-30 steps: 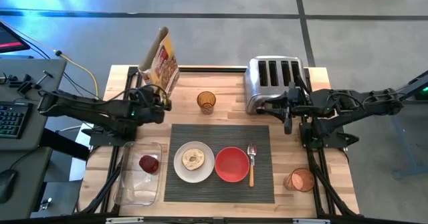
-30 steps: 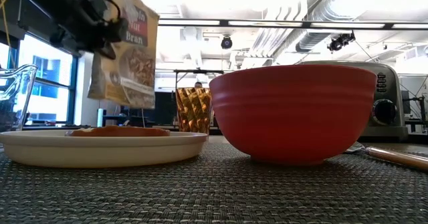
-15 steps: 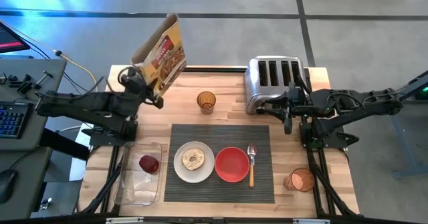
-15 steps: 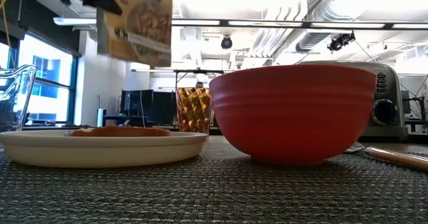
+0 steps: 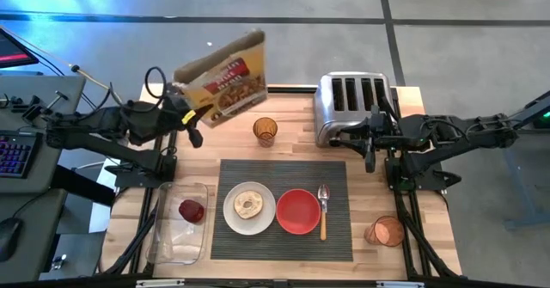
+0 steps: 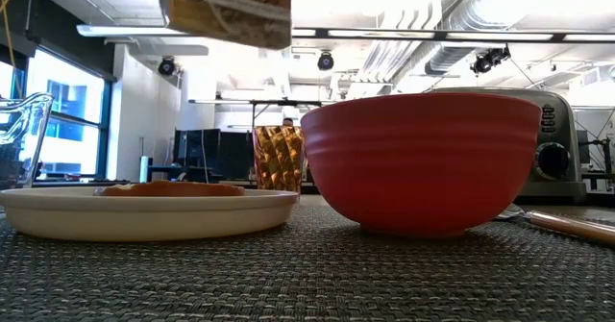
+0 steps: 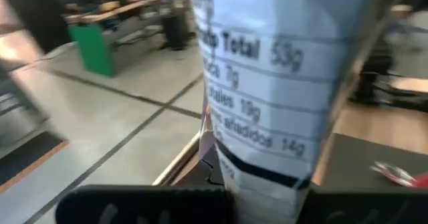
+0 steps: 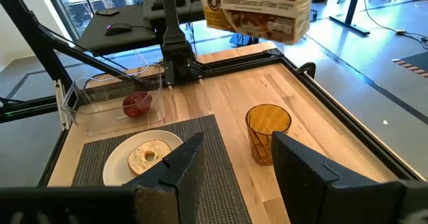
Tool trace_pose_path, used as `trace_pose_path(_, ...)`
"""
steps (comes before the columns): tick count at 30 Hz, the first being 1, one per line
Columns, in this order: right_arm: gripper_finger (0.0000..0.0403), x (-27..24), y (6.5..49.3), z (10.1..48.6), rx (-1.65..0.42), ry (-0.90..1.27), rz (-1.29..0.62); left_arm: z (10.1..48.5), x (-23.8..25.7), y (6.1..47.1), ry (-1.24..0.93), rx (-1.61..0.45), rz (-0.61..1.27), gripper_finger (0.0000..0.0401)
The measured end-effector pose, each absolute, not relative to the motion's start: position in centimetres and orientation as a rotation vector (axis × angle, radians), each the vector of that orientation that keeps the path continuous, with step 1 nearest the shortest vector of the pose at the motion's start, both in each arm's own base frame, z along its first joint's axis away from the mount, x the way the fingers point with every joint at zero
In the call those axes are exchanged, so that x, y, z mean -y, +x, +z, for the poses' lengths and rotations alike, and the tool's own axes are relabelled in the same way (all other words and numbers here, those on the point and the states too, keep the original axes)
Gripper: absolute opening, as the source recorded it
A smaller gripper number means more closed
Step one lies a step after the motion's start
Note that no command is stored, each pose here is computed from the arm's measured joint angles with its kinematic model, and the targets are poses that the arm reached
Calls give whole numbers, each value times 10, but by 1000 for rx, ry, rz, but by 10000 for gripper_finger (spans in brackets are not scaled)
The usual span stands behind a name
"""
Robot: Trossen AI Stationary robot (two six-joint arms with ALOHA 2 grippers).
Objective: Arrange a breakfast setting
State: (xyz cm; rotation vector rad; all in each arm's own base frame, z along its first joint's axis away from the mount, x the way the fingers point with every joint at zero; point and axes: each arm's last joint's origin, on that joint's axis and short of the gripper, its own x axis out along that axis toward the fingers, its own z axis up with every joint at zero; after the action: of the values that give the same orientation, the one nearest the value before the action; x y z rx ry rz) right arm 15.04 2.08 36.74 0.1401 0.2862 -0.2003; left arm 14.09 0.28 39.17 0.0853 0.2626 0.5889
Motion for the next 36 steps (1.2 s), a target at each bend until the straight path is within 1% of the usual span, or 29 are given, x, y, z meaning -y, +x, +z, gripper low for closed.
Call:
trace_pose_path(6,154,-21,150,367,-286,140,-200,404,2,160,165,-317,453,0)
trace_pose_path(17,154,-21,150,367,-286,140,-200,410,17,193,310,-539,335,0)
trace_pose_path(24,154,-21,150,367,-286,140,-201,406,33,204,365,-672,255,0)
trace_pose_path(31,154,-21,150,367,-286,140,-200,395,49,207,403,-752,176,0)
trace_pose_path(36,154,-21,150,367,-286,140,-201,384,56,208,408,-852,142,0)
